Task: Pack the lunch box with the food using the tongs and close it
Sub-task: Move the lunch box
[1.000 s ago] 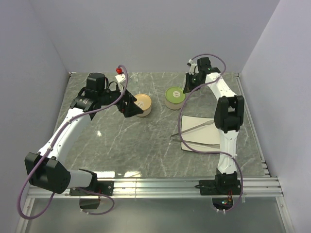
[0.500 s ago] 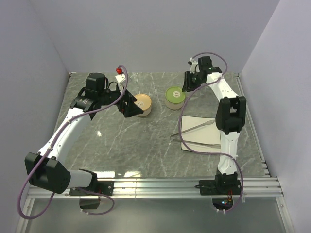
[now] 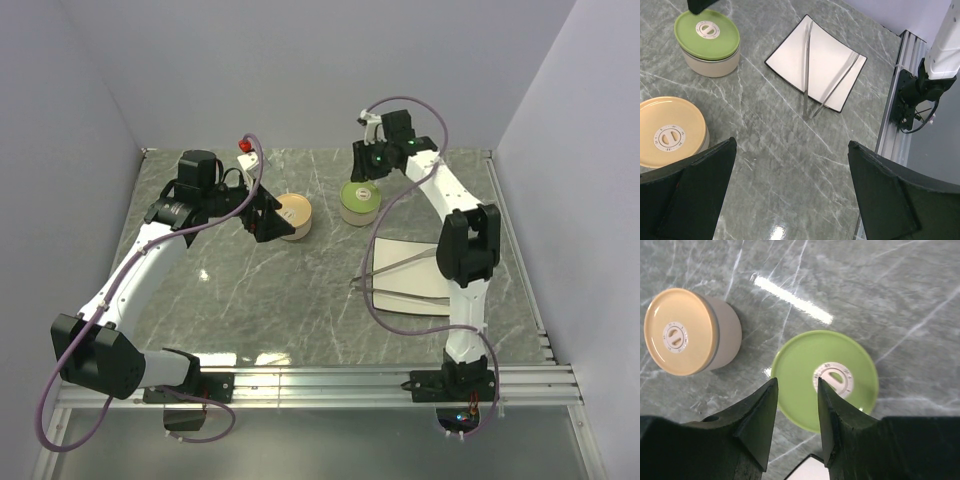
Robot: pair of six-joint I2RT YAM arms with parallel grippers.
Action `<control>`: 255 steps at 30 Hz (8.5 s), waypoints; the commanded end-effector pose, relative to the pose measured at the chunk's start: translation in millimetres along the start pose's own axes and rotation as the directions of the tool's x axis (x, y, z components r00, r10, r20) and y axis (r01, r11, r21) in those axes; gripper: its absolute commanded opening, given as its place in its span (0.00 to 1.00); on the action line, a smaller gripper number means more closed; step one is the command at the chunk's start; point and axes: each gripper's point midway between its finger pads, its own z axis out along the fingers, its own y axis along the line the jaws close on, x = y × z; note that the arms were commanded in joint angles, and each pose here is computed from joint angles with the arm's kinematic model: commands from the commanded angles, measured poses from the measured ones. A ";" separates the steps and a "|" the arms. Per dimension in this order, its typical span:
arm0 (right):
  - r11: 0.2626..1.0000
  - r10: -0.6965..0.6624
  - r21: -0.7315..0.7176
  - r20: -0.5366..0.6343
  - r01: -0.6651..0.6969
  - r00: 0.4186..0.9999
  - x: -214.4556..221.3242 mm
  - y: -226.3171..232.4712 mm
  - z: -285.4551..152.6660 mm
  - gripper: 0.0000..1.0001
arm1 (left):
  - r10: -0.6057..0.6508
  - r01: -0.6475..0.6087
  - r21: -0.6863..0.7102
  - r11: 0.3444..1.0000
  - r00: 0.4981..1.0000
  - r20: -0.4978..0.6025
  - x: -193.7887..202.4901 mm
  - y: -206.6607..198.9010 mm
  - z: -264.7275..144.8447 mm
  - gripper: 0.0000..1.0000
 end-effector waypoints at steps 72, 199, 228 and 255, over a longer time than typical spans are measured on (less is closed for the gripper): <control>0.994 0.056 0.093 -0.039 -0.052 0.998 -2.2 -64.2 -0.2 0.66 | -0.054 0.059 -0.139 0.988 0.998 0.038 -4.8 33.4 -19.7 1.00; 0.884 0.000 -0.444 -0.312 -0.146 0.950 139.9 116.2 25.0 0.76 | -0.319 0.337 0.084 0.938 0.931 -0.180 111.6 189.0 106.9 0.81; 0.805 -0.212 -0.589 -0.400 -0.073 0.892 205.3 167.1 -12.3 0.65 | -0.319 0.385 0.149 0.911 0.885 -0.340 190.2 65.8 40.9 0.71; 0.798 -0.287 -0.602 -0.347 0.022 0.893 199.0 189.3 -27.0 0.73 | -0.274 0.316 0.104 0.943 0.915 -0.297 168.7 59.4 30.0 0.86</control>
